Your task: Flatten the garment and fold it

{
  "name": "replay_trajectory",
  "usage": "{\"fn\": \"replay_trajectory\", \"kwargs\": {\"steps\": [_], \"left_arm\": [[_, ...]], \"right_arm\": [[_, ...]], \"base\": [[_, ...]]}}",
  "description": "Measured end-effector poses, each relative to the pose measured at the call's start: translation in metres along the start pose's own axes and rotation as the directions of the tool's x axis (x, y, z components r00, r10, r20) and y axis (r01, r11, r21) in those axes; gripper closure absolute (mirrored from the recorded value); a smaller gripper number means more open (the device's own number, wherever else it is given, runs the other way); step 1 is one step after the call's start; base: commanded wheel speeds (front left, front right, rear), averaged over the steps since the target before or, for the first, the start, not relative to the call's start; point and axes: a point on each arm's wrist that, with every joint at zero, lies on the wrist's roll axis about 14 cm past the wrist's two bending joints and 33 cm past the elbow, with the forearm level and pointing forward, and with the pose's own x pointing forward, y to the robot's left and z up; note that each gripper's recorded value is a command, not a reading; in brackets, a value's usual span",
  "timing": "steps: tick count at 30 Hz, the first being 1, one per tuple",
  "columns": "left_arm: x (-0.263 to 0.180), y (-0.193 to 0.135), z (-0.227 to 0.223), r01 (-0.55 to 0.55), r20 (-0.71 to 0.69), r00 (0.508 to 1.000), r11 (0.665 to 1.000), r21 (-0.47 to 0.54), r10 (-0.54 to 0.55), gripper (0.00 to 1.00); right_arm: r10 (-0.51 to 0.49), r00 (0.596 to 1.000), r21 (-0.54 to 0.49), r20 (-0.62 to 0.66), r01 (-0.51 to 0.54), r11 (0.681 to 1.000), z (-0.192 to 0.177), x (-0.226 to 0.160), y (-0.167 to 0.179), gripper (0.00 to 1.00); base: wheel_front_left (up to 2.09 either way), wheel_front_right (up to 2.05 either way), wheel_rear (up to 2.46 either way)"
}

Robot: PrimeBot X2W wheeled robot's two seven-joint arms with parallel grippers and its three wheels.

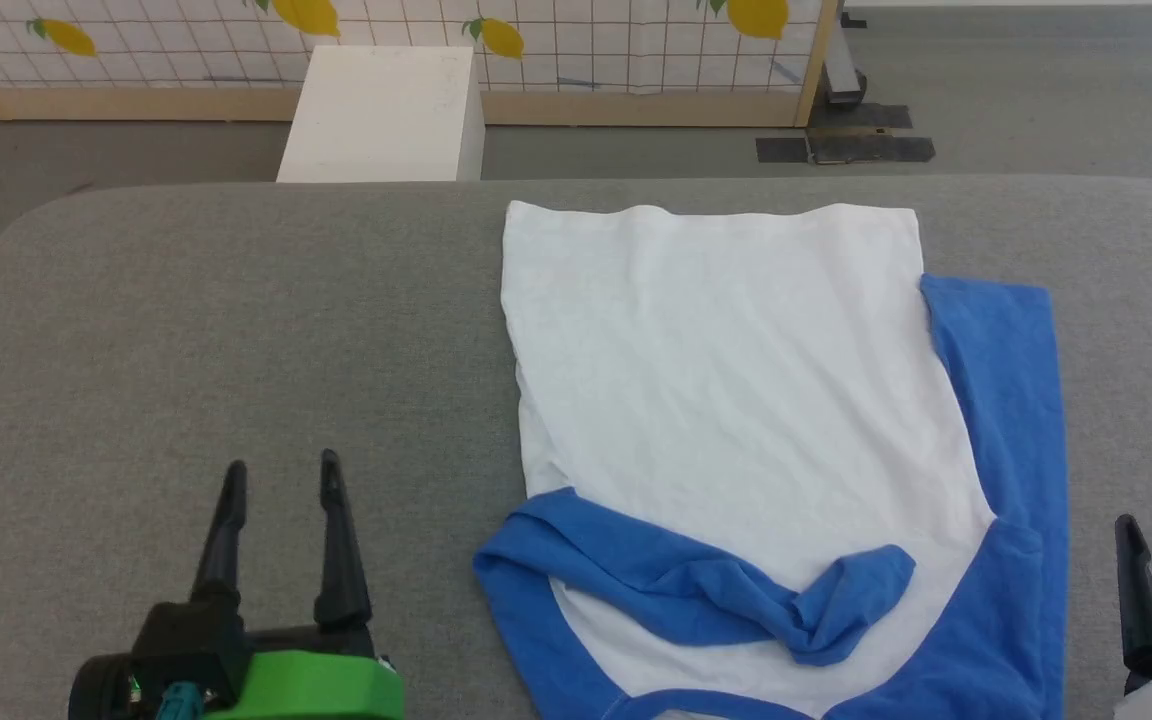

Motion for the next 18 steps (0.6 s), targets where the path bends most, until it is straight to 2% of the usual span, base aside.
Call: {"fn": "replay_trajectory", "kwargs": {"steps": [4,7,13,18], "left_arm": [[-0.001,-0.001,-0.001,-0.001,0.002,1.000,0.999,-0.033,0.001,0.00],[0.004,-0.002,-0.003,0.002,0.007,1.000,0.999,-0.034,-0.001,0.00],[0.019,-0.002,-0.016,0.000,-0.011,1.000,0.999,-0.040,0.000,0.00],[0.038,-0.009,-0.029,0.023,-0.017,1.000,0.999,-0.026,-0.024,0.00]], "right_arm": [[-0.003,1.000,0.002,0.027,0.002,1.000,0.004,0.005,0.000,0.00],[0.010,0.997,-0.015,0.081,-0.009,1.000,0.021,0.021,0.007,0.00],[0.055,0.979,-0.066,0.195,-0.042,0.997,0.078,0.075,0.022,0.00],[0.082,0.984,-0.130,0.159,-0.061,0.990,0.105,0.129,0.022,0.00]], "base": [[0.00,0.00,0.00],[0.00,0.00,0.00],[0.00,0.00,0.00],[0.00,0.00,0.00]]}}
